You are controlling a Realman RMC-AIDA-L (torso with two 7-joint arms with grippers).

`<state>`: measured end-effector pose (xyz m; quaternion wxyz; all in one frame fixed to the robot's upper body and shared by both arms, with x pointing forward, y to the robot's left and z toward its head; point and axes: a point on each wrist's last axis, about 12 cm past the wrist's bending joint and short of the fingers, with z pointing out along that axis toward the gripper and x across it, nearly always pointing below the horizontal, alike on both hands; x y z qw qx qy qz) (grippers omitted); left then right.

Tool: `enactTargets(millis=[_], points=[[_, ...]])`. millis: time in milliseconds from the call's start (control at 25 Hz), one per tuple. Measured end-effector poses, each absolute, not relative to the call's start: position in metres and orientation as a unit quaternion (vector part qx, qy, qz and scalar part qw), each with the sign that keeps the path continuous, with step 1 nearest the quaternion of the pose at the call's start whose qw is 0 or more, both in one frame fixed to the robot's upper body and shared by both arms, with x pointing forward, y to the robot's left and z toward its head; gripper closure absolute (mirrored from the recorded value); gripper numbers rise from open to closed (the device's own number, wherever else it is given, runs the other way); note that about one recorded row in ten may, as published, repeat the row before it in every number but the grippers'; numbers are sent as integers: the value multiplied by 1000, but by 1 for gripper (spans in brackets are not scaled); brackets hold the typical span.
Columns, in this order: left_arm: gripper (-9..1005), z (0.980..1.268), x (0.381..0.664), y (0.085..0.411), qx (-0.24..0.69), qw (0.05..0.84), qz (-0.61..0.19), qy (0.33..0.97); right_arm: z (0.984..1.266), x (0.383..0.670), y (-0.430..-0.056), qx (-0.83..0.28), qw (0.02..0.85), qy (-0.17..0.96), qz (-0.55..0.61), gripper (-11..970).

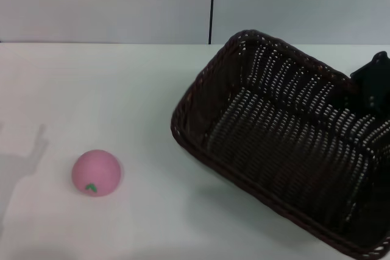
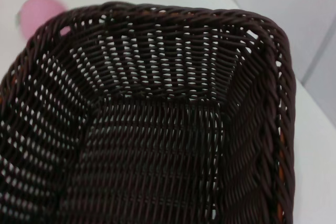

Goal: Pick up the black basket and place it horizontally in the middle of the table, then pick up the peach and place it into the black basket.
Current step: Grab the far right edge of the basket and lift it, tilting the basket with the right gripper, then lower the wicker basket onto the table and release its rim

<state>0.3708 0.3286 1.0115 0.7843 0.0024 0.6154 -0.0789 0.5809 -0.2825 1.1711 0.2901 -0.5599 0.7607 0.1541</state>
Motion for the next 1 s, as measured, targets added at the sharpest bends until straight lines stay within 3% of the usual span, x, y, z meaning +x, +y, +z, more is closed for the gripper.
enactTargets(millis=[120, 520, 1000], points=[[178, 1012, 372, 325, -3, 786, -84, 613, 1171, 579, -280, -632, 320, 694, 130, 796], [181, 1013, 375, 320, -7, 789, -95, 608, 1161, 572, -267, -687, 387, 596, 153, 795], [184, 1013, 376, 317, -10, 790, -100, 605, 1150, 567, -261, -709, 384, 566, 170, 795]])
